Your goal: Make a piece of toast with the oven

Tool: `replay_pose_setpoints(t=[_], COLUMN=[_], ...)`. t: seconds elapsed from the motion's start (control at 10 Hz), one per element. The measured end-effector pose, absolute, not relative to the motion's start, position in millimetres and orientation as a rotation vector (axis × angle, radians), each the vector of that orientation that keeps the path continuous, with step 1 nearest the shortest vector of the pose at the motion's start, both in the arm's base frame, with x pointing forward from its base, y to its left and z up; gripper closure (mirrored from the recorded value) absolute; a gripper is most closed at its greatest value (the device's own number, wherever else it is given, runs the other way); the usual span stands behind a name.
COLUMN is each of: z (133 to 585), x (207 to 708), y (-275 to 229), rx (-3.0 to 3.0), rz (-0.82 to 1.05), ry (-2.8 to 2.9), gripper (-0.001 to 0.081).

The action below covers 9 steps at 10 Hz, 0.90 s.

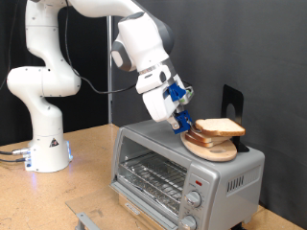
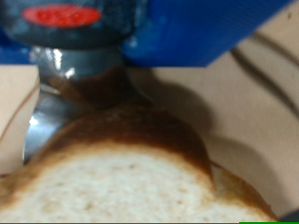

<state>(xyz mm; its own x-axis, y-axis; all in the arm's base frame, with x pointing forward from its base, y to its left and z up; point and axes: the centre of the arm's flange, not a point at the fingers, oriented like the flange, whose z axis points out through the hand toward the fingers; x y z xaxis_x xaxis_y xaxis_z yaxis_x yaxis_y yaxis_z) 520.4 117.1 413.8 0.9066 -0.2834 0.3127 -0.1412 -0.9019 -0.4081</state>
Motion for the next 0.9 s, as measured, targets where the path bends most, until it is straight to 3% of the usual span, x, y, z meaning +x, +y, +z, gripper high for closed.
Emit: replay_pose_setpoints(t=[0.5,0.9], z=[397.9,416.2], x=[496.2,471.3], y=[88.2,59.3], rx=[-2.613,-2.535], rz=[-0.544,-0.535], ry=[0.225,0.231], gripper=[0.0315,0.0315])
